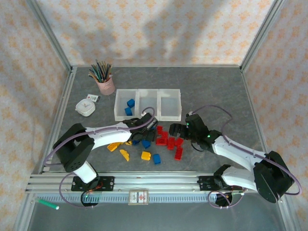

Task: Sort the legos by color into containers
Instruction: Pick up the lego from the center of the table.

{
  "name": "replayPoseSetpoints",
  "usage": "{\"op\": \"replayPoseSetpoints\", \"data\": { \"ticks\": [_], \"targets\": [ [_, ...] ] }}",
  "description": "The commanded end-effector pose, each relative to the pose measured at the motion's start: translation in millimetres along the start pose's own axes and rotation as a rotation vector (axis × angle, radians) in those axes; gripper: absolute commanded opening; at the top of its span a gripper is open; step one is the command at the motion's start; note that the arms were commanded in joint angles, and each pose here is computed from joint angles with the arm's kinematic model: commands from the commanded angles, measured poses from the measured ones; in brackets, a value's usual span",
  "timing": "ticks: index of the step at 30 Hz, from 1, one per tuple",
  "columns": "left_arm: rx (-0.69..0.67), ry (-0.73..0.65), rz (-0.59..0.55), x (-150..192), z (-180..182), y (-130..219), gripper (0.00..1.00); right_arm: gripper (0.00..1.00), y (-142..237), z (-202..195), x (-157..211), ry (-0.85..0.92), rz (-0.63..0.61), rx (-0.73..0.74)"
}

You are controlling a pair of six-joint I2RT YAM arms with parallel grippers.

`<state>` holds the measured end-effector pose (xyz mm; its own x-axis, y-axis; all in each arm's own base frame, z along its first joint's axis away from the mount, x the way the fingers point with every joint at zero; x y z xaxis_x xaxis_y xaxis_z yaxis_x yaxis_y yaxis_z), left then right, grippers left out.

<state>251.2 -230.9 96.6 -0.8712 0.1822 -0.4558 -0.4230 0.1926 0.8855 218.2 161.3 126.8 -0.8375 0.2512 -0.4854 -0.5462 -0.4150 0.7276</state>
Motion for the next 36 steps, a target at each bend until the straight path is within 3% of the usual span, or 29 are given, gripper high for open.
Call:
{"op": "replayPoseSetpoints", "data": {
  "ticks": [1,11,22,36],
  "targets": [
    [-0.029,-0.042,-0.037,-15.4,-7.2,-5.7,0.65,1.00,0.6,-2.5,-2.1,-0.015,-0.024,0.000],
    [-0.135,-0.022,-0.017,-16.5,6.2,-30.6,0.59,1.00,2.0,-1.7,-3.3,-0.013,-0.028,0.001],
    [-0.097,-0.006,-0.038,-20.7,7.5,-33.0,0.40,1.00,2.6,-1.1,-4.8,-0.009,-0.032,0.004],
    [-0.048,0.065,-0.124,-16.5,19.9,26.1,0.35,1.00,13.9,18.5,-20.8,0.061,-0.036,-0.031]
  ]
}}
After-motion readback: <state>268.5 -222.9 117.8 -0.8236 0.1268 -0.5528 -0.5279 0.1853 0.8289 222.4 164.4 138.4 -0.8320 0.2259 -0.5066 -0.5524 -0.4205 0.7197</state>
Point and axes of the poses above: each hand's point on the last joint's axis, 136 mm out from that joint toward the fingers, its own y axis back along the fingers, its own z axis along the line the jaws close on, x = y × z, the point moved 6 cm from there along y, back along the fingers, and after that the axes turned 2 degrees about -y, right-handed, at the moved point
